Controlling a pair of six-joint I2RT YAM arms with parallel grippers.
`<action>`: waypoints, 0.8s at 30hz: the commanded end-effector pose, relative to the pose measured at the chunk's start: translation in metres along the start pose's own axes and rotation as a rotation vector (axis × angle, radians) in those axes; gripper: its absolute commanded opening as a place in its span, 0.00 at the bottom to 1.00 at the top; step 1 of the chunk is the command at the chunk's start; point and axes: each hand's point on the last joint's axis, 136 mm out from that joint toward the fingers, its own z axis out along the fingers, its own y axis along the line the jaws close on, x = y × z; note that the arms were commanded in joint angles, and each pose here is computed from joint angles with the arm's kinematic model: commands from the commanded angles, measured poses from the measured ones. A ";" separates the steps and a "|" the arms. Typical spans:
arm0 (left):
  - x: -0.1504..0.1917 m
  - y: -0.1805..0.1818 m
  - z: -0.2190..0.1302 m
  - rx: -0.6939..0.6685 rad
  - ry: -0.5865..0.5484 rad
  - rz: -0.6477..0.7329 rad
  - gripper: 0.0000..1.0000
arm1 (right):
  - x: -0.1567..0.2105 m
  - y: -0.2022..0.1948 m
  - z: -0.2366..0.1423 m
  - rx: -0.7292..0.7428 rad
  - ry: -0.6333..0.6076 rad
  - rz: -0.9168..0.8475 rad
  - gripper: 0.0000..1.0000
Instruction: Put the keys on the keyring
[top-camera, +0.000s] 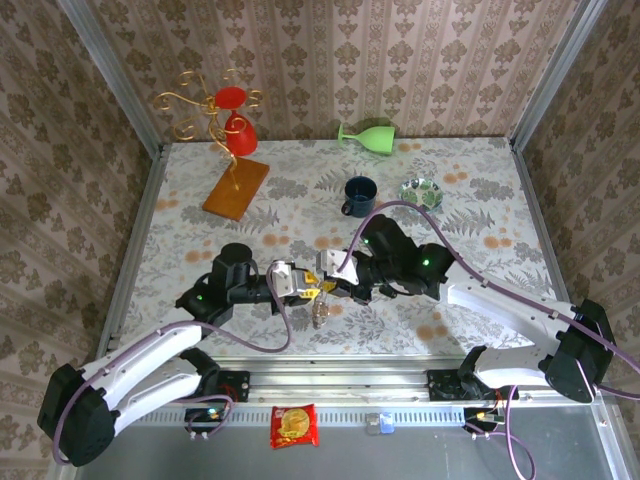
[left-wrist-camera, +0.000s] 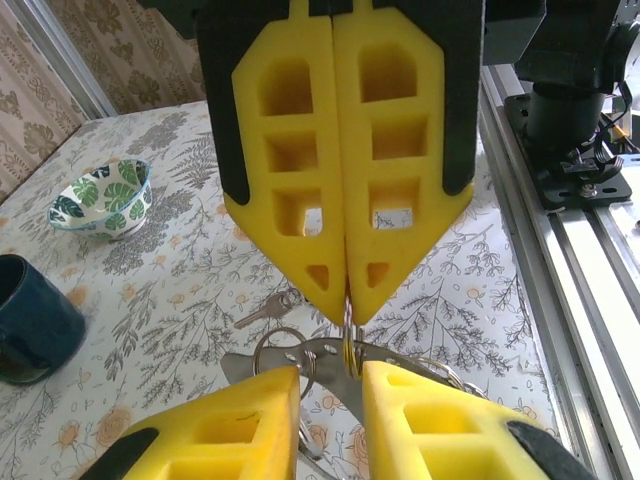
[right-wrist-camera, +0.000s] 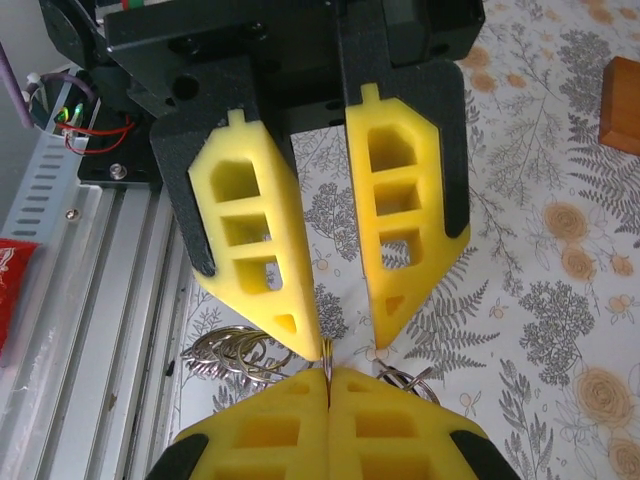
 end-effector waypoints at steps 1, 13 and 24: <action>-0.016 0.001 0.000 0.006 -0.045 0.053 0.22 | -0.014 -0.001 0.001 0.006 -0.042 -0.046 0.00; -0.019 0.000 0.000 0.008 -0.061 0.057 0.00 | -0.016 0.000 0.004 0.026 -0.059 -0.038 0.14; -0.028 -0.003 -0.002 -0.013 -0.171 0.065 0.00 | -0.007 -0.002 -0.029 0.105 -0.287 0.018 0.35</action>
